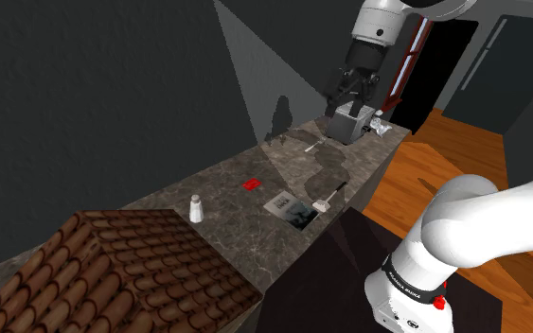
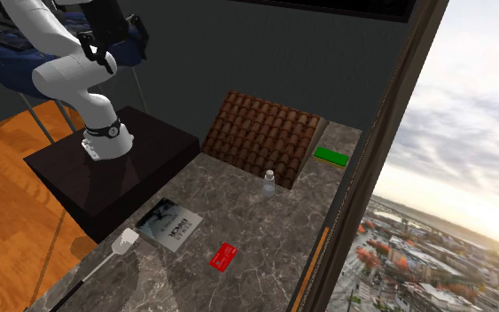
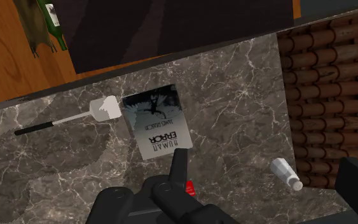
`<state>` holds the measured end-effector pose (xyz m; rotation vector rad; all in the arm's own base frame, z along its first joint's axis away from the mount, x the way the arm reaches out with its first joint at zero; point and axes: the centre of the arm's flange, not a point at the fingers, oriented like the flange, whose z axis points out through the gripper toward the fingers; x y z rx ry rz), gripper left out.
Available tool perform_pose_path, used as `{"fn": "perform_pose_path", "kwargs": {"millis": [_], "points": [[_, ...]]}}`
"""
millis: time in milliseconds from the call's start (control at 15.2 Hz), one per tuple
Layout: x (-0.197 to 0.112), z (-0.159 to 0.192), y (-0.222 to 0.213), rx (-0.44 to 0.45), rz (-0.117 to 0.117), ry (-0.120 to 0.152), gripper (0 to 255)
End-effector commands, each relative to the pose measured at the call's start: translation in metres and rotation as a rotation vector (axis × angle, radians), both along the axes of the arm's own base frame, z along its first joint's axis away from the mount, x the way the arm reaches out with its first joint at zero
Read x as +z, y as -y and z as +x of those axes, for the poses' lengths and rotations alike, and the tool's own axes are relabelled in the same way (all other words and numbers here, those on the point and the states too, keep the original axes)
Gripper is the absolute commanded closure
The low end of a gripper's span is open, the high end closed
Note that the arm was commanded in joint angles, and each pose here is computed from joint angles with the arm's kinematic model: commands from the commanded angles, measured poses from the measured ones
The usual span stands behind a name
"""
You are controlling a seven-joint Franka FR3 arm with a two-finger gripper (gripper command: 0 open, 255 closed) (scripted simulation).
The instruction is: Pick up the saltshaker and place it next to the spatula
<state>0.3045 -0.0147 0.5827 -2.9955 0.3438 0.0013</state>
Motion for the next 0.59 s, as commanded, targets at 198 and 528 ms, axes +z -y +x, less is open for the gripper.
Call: {"fn": "perform_pose_path", "kwargs": {"millis": [198,528], "points": [[-0.027,0.022,-0.019,-0.015,-0.004,0.001,0],[-0.072,0.06,-0.049,-0.04,-0.011,0.002,0]]}}
